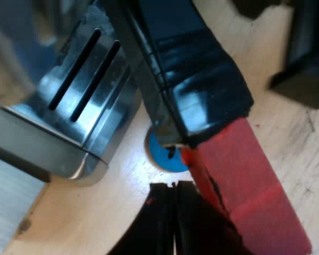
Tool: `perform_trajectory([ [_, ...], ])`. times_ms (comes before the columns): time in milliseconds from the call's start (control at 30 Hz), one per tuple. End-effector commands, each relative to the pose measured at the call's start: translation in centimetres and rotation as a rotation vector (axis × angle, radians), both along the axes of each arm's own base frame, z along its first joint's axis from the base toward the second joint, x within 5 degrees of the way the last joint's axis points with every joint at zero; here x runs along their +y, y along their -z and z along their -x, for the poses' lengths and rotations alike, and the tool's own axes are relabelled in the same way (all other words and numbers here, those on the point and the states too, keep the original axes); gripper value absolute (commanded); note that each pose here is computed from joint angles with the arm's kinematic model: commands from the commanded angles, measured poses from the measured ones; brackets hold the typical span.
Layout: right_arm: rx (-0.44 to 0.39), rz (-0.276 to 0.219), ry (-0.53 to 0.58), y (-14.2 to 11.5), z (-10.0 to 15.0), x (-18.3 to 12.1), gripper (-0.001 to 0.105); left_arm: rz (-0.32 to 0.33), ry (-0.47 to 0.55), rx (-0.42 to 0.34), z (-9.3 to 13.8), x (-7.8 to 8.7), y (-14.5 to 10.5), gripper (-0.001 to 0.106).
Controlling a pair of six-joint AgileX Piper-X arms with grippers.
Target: Put the handle in the coffee machine
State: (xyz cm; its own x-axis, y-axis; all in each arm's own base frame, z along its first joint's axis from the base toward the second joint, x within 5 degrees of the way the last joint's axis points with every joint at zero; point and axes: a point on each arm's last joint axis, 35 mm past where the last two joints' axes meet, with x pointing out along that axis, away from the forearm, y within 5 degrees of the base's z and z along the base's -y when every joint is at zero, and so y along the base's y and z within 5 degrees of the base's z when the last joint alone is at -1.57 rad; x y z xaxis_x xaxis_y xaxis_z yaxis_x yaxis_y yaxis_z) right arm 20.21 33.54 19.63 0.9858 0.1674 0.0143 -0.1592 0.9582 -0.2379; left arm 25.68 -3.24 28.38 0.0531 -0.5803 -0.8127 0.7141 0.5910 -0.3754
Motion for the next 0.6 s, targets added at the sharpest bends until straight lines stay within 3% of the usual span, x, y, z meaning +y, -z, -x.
perform_trajectory([
  [33, -0.002, -0.013, -0.02, -1.0, 1.1, -0.6, 0.049, 0.053, 0.005, 0.03, 0.9, -0.5, -0.5, 0.0],
  [133, 0.045, 0.019, -0.034, -0.8, 2.0, -1.3, 0.049, 0.069, -0.005, 0.034, 1.1, -0.5, -0.6, 0.0],
  [267, 0.081, 0.015, -0.047, -1.4, 3.0, -2.2, 0.049, 0.081, -0.014, 0.039, 1.6, -0.6, -0.7, 0.0],
  [467, 0.134, 0.107, -0.146, -3.0, 5.0, -2.7, 0.049, 0.082, -0.013, 0.025, 2.6, -0.5, -0.7, 0.0],
  [600, 0.19, 0.095, -0.223, -4.3, 5.9, -3.4, 0.049, 0.113, -0.011, 0.004, 2.8, -0.6, -1.2, 0.0],
])
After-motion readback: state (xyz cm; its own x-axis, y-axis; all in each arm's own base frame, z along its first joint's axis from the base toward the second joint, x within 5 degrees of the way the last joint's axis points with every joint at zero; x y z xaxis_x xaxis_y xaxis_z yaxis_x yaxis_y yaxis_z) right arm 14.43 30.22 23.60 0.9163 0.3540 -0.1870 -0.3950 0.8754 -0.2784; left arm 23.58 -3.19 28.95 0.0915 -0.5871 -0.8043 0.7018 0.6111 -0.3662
